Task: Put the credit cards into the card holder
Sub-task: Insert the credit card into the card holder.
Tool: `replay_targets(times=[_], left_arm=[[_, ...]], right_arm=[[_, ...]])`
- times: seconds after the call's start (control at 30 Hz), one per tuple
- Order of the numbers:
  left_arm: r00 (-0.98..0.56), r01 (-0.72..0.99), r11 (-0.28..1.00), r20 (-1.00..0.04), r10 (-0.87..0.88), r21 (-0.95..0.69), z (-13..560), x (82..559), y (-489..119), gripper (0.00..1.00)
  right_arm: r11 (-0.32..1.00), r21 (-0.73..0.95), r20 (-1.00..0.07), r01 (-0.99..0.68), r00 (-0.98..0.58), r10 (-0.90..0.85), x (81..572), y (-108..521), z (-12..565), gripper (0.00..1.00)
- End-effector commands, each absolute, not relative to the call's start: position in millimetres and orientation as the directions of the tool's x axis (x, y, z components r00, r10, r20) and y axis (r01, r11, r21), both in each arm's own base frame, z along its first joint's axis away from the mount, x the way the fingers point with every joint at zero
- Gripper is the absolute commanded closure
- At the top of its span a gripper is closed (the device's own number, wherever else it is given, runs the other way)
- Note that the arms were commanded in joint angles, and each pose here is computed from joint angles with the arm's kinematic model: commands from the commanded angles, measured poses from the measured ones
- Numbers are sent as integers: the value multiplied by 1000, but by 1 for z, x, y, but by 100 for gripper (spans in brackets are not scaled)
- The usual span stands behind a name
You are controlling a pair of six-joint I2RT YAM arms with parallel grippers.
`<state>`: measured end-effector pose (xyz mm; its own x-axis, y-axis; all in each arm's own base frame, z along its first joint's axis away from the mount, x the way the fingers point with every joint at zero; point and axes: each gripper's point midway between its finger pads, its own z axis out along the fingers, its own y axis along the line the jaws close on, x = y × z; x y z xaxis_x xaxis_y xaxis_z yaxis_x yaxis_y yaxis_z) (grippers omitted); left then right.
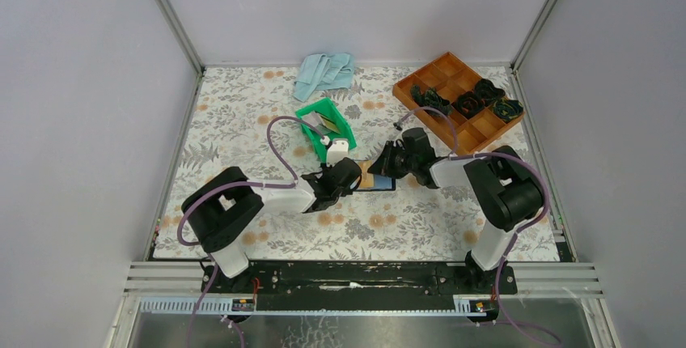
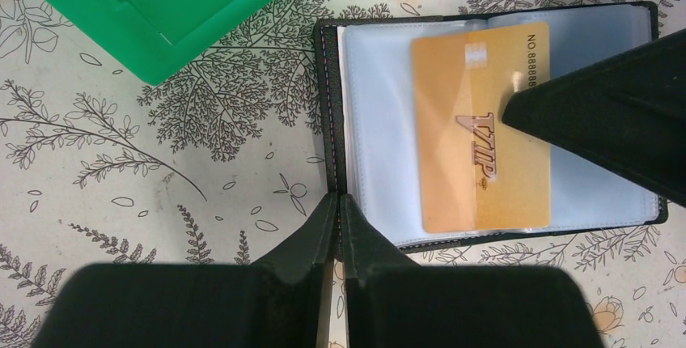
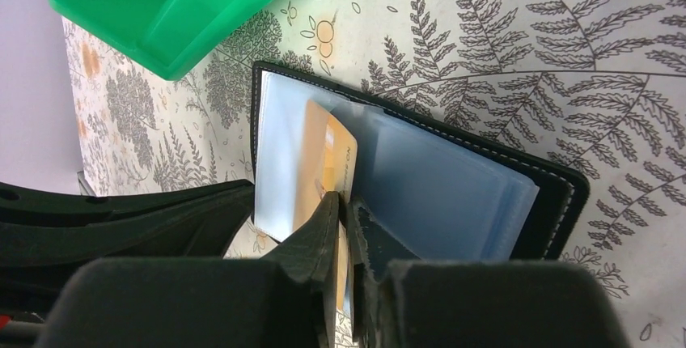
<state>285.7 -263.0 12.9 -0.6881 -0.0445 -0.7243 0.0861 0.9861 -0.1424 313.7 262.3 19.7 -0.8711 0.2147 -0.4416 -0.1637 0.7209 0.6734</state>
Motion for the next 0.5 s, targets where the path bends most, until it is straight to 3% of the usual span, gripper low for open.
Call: replay_targets(times=[0.0,0.27,0.47], left_arm=[[-718,103,983,-695,-33,-153,-6,279,-268,91],[-723,104,981,-690,-37,-161,-9,277,-268,92],[-725,108,979,-687,-44,-176,-9,277,-272,92]], right_arm=[[778,619,-354,-105,-922,158,281,260,-18,87],[768,632,-348,-104,-924,161,279,270,-19,72],[765,633,-358,-119,-921,154,283,275,-12,66]])
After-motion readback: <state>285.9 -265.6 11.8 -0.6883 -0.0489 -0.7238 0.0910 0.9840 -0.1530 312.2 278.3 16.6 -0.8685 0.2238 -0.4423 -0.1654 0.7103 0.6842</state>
